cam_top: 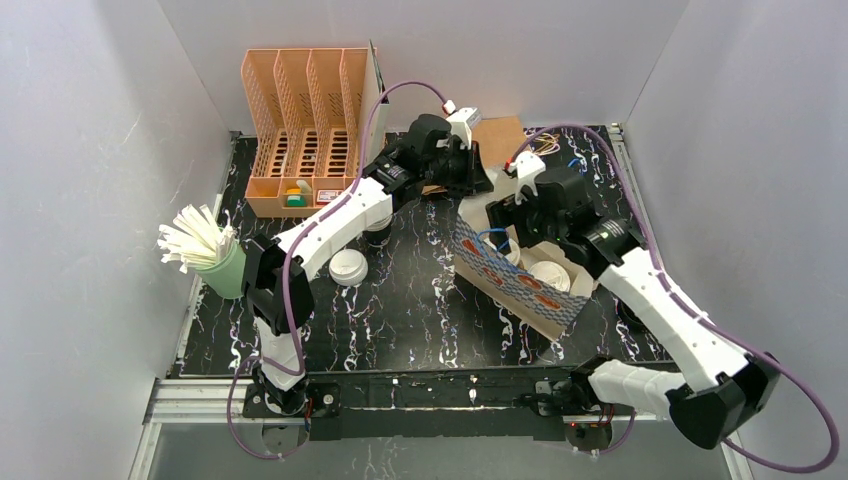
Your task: Pack the takeout coffee
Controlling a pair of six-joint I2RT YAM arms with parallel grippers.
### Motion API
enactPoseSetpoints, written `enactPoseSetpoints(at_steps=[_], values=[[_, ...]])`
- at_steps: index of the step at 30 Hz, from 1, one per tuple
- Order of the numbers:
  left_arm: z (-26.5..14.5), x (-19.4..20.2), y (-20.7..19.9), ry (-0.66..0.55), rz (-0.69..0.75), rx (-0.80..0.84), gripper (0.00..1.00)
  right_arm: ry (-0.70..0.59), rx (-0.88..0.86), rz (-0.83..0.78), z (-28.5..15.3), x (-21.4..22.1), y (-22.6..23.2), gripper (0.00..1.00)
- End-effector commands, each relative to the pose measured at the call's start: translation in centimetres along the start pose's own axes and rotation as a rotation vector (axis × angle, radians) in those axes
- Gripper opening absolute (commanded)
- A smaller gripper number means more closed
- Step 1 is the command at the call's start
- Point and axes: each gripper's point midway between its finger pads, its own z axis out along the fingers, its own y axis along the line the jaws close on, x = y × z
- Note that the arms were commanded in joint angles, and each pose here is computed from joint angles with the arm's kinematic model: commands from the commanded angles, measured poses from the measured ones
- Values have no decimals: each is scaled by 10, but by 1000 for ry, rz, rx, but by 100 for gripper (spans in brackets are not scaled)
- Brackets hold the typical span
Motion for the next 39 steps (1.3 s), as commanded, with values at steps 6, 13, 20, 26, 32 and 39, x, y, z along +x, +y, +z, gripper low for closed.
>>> enactPoseSetpoints(at_steps=[6, 13, 20, 26, 32, 39], values=[[-50, -53, -39, -156, 96, 30, 0, -187, -23, 49, -45, -5, 4, 95], [-61, -47, -36, -160, 72, 5, 0, -222, -26, 64, -48, -11, 4, 95], [-74, -28, -3, -123, 50, -166, 0, -258, -87, 46, -49, -43, 15, 95], [-97, -25, 39, -166, -25, -345, 0, -302, -60, 53, -53, -75, 10, 94], [-128, -31, 72, -238, -66, -518, 0, -329, 38, 119, -58, -95, -6, 93], [-164, -46, 77, -327, -70, -618, 44, -375, 128, 195, -70, -110, -22, 94]])
